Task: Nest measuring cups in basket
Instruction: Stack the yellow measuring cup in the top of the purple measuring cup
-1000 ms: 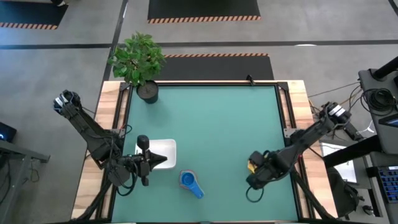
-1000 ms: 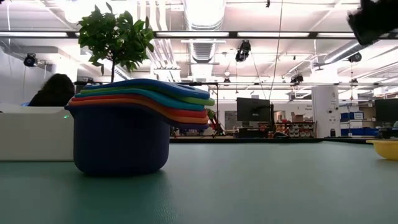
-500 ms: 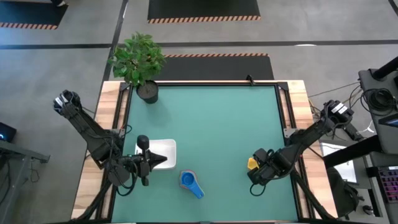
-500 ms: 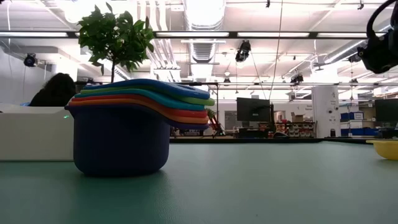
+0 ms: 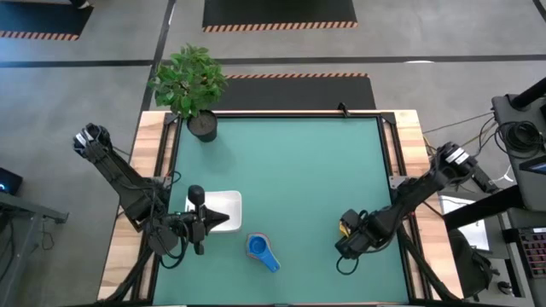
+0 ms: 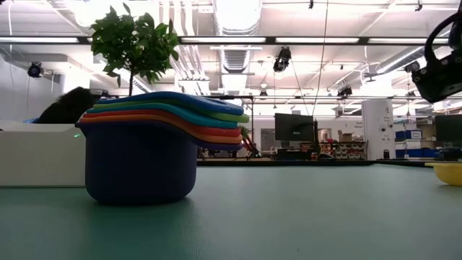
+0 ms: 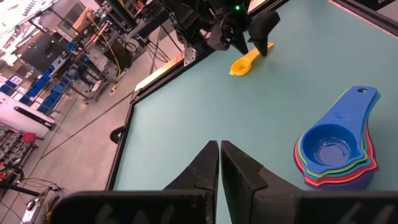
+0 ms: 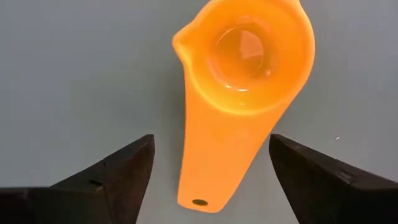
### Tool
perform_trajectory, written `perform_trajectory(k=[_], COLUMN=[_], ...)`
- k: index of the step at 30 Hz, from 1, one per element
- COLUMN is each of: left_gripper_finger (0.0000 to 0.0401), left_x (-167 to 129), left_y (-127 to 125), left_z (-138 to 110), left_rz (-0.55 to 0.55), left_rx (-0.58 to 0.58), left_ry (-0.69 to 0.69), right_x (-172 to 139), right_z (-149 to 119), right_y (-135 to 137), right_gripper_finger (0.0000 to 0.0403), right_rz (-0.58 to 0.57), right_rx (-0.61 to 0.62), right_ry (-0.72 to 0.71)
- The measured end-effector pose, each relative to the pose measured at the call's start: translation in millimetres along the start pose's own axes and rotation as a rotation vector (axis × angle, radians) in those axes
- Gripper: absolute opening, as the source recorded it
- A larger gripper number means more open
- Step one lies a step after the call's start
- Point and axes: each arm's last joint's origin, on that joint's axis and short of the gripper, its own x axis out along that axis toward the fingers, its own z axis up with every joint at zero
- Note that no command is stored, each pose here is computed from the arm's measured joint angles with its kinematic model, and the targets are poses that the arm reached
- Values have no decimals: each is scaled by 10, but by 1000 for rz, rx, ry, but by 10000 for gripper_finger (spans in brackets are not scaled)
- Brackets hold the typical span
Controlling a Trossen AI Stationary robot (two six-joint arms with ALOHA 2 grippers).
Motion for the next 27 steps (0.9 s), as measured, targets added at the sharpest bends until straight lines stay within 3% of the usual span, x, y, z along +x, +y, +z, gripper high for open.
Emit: perform_trajectory(k=[16, 27], left_gripper_finger=[0, 0], left_x=[0, 0], left_y=[0, 0], left_z=[0, 0], left_rz=[0, 0], left_rx=[11, 11], left_ry=[0, 0], right_x=[62, -92], right_z=[-1, 16], right_y=[8, 172], right_gripper_finger=[153, 172], right_rz=[-26, 47], right_rx=[-3, -1], right_ry=[1, -2])
